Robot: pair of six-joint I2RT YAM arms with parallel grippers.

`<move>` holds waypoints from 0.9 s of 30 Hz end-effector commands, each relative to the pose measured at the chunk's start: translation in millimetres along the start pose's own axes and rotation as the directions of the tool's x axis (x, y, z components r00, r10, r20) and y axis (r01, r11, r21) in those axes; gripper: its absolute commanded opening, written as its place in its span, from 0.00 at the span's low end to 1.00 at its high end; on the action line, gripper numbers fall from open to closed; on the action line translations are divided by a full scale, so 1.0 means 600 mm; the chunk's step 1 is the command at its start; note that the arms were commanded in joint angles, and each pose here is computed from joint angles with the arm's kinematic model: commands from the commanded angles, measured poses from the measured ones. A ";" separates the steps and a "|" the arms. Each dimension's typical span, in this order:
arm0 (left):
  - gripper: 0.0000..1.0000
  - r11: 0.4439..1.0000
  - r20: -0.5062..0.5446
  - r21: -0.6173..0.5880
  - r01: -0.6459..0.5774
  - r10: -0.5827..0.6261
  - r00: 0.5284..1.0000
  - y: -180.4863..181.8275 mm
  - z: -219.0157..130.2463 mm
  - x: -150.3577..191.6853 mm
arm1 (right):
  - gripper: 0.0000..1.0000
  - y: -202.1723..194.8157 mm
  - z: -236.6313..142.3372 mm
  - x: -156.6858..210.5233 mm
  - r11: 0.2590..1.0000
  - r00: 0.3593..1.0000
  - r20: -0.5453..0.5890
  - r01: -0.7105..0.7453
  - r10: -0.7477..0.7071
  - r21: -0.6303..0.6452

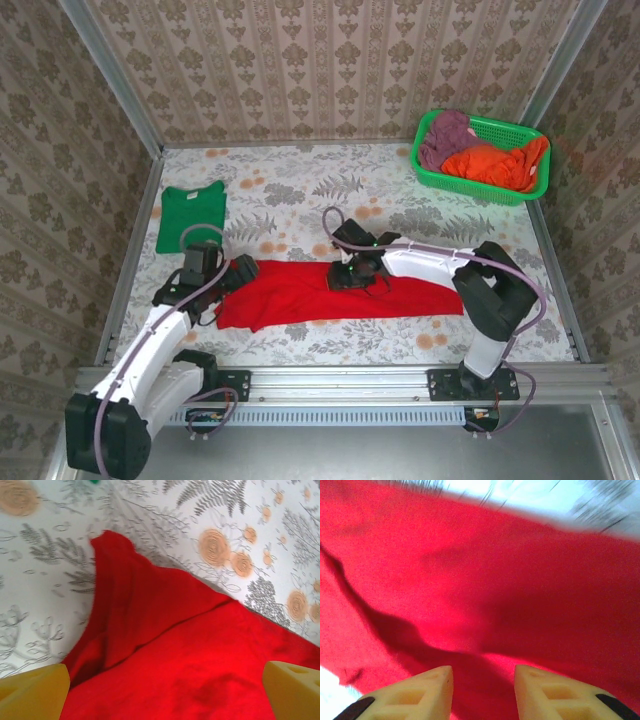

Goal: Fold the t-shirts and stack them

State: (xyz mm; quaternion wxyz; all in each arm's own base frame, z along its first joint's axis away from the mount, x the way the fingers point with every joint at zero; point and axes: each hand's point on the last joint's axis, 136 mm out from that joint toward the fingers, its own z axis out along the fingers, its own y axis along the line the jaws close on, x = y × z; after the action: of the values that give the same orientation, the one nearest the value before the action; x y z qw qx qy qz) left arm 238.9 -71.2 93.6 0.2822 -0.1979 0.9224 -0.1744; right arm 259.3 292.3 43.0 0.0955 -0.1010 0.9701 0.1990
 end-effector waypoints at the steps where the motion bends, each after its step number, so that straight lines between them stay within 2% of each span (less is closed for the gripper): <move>1: 1.00 0.998 -0.026 -0.017 0.057 -0.057 0.998 0.022 -0.010 0.011 | 0.32 0.035 0.001 0.052 0.996 0.995 -0.078 0.061 -0.066 -0.064; 4: 1.00 0.998 -0.028 0.000 0.064 -0.064 0.998 0.023 -0.012 0.005 | 0.26 0.049 -0.009 0.086 0.991 0.989 -0.107 0.091 -0.101 -0.095; 6: 1.00 0.998 -0.045 0.026 0.050 -0.049 0.998 0.015 -0.010 0.005 | 0.25 0.060 -0.019 0.084 0.987 0.988 -0.093 0.110 -0.121 -0.117; 8: 1.00 0.999 -0.073 0.032 0.036 -0.034 0.997 0.012 -0.007 0.011 | 0.26 0.068 -0.026 0.061 0.985 0.989 -0.045 0.134 -0.139 -0.110; 11: 1.00 0.999 -0.104 -0.022 0.046 -0.048 0.993 0.030 -0.010 0.026 | 0.33 0.095 -0.021 0.013 0.977 0.982 0.018 0.188 -0.187 -0.105; 18: 0.97 0.996 -0.110 -0.032 0.088 -0.091 0.990 0.044 -0.031 0.056 | 0.38 0.156 0.031 -0.089 0.961 0.964 0.088 0.259 -0.251 -0.098; 23: 0.95 0.993 -0.114 -0.038 0.109 -0.113 0.987 0.054 -0.029 0.070 | 0.42 0.180 0.072 -0.125 0.951 0.955 0.079 0.292 -0.285 -0.103; 27: 0.95 0.994 -0.111 -0.035 0.103 -0.106 0.988 0.052 -0.029 0.066 | 0.39 0.197 0.090 -0.128 0.943 0.954 0.053 0.299 -0.295 -0.143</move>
State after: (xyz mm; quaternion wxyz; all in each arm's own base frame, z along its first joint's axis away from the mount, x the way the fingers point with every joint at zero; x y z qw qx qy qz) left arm 195.1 -58.7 78.1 0.2274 -0.2345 0.9266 -0.1864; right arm 314.3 428.0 56.9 0.1466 -0.2332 0.9275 0.2529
